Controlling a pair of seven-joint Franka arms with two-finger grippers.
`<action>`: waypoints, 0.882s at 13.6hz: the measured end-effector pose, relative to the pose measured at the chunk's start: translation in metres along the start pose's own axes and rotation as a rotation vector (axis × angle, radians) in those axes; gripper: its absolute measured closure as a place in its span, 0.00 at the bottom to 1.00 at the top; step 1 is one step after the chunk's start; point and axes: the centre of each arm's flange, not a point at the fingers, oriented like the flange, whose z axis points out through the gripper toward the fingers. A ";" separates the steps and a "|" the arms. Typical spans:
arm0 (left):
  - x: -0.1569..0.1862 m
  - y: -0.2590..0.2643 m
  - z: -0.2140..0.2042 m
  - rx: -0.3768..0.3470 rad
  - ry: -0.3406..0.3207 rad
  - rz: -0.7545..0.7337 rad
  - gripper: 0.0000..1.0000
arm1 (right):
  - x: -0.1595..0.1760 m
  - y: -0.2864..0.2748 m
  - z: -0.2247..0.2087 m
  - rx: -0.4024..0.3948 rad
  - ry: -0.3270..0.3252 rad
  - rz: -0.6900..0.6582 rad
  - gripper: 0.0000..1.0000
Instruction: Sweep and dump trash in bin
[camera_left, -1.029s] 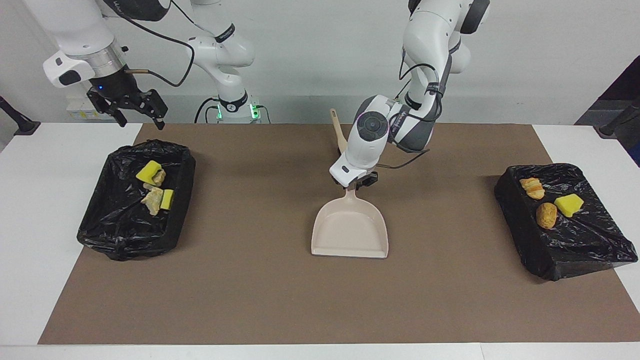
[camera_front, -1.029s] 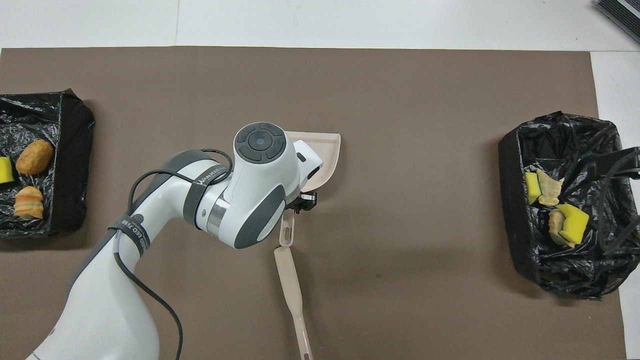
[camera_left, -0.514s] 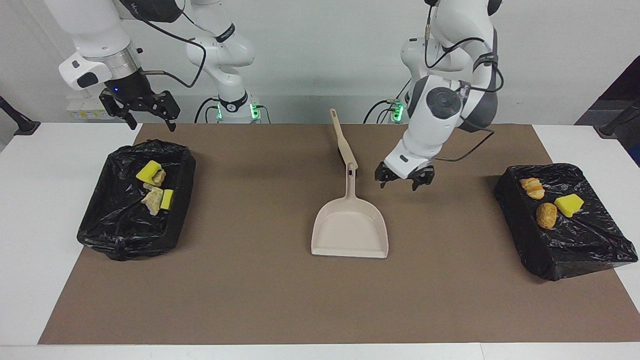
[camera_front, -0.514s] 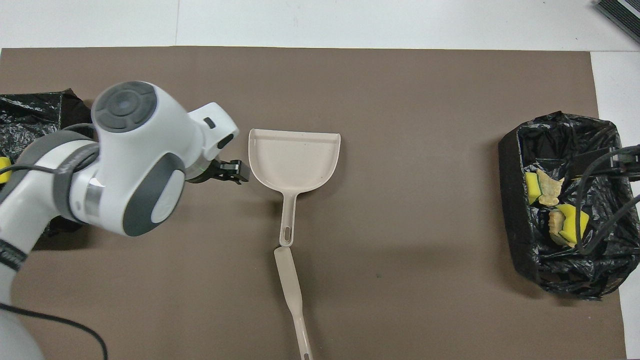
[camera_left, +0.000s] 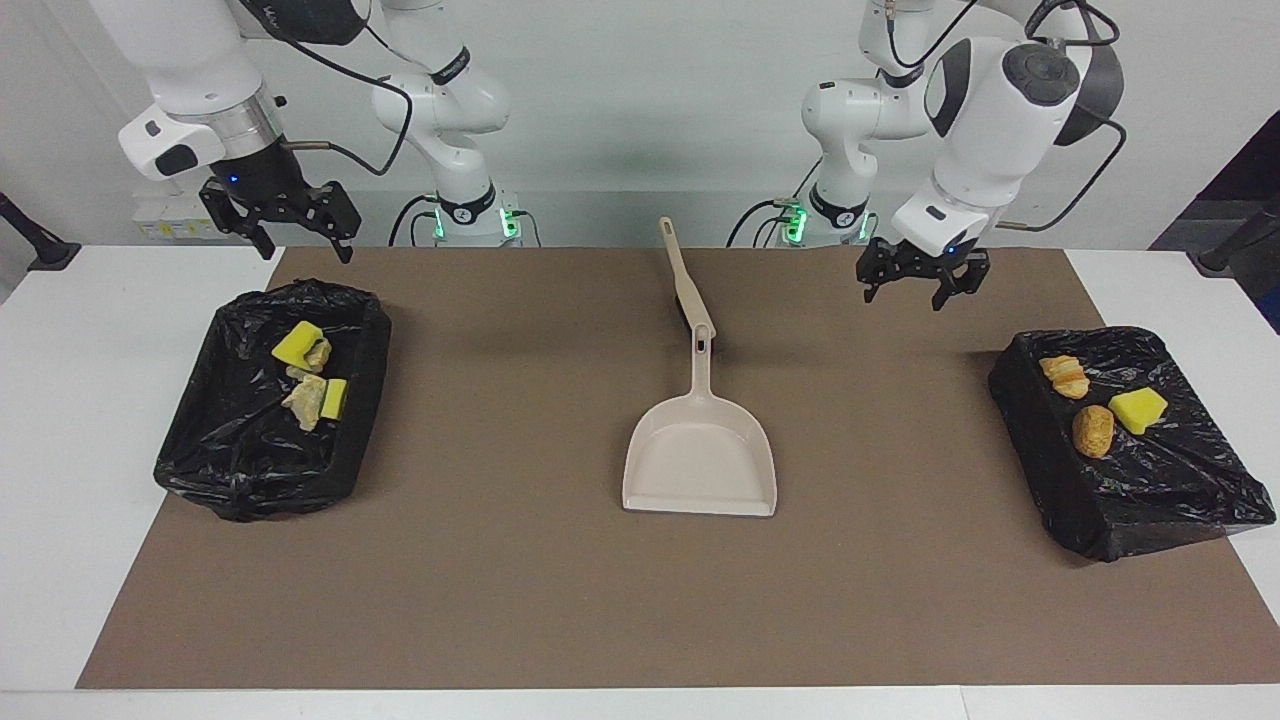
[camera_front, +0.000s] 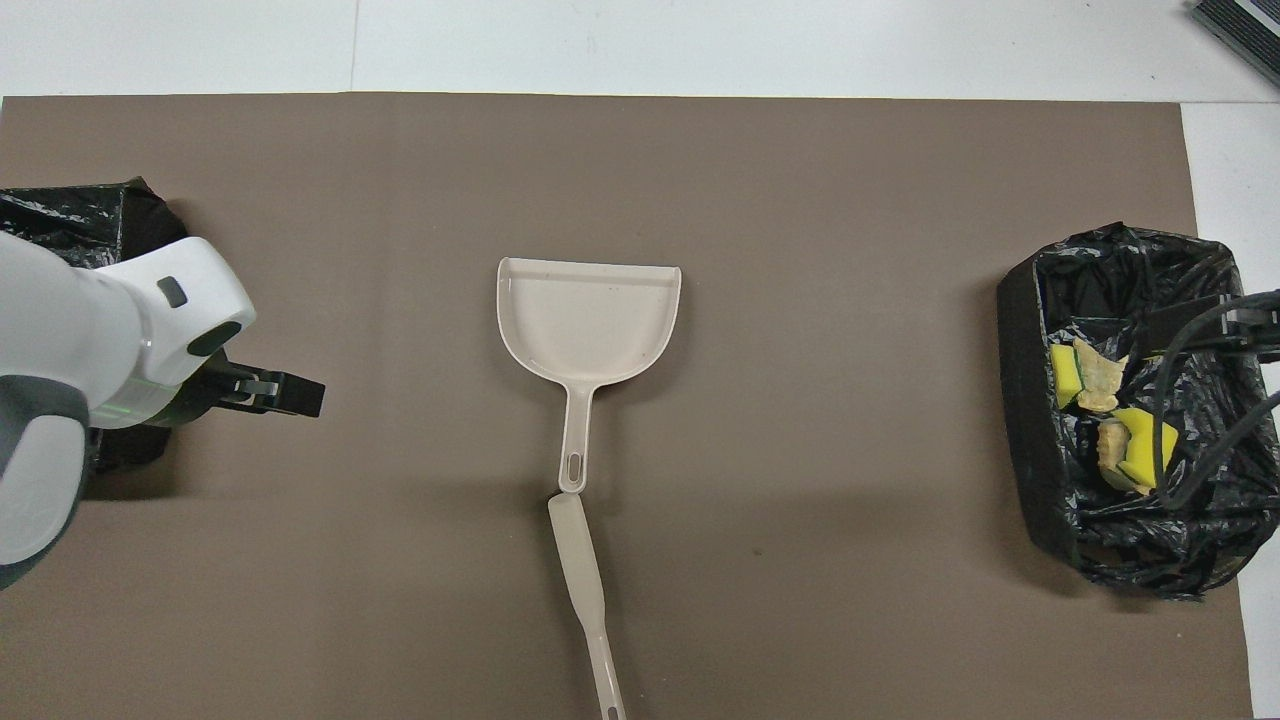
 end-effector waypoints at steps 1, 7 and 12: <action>0.000 -0.006 -0.016 0.004 0.009 0.008 0.00 | 0.000 0.000 0.000 0.000 0.000 0.000 0.00; 0.010 -0.034 -0.084 0.009 -0.006 0.033 0.00 | 0.000 0.000 0.000 0.000 0.000 0.000 0.00; 0.028 -0.036 -0.081 0.000 -0.014 0.036 0.00 | 0.000 0.000 0.000 0.000 0.000 0.000 0.00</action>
